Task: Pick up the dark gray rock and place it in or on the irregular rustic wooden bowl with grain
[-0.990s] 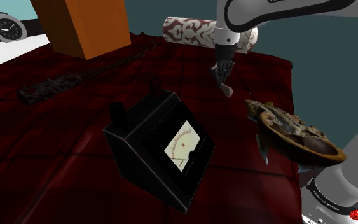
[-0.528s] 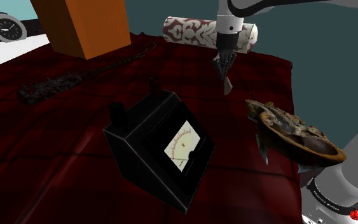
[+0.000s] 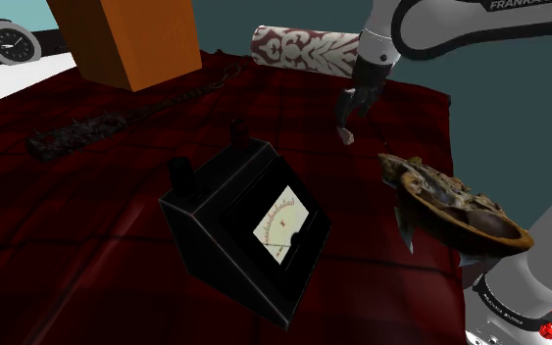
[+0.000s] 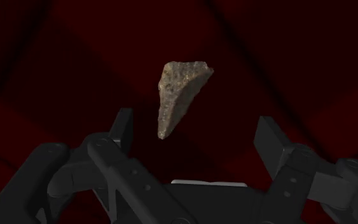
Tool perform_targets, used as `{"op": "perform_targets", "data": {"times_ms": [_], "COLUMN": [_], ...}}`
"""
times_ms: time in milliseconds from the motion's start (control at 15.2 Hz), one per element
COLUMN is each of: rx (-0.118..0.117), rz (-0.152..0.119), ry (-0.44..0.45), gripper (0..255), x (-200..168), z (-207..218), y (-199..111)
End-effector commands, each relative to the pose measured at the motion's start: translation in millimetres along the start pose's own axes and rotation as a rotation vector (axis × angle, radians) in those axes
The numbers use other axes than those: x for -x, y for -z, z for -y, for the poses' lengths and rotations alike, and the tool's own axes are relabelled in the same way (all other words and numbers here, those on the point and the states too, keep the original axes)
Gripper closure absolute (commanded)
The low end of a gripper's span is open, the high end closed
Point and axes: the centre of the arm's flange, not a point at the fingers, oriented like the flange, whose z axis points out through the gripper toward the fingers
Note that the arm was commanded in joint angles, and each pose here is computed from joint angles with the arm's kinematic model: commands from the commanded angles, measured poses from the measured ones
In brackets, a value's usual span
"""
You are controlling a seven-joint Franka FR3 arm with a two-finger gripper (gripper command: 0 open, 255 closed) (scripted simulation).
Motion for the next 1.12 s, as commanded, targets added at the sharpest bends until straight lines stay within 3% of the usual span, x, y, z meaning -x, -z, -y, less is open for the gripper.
{"op": "perform_targets", "data": {"times_ms": [0,528,990,1056], "rx": [0.025,0.025,0.025,0.025], "rz": [-0.287,-0.287,-0.287,-0.287], "ry": [-0.025,-0.025,-0.025,-0.025], "gripper": [0,0,0,255], "x": [56.4,45.2,45.2,45.2], "z": [-0.6,-1.8,-1.8,-1.7], "y": [-17.3,-55.7,-55.7,-55.7]}}
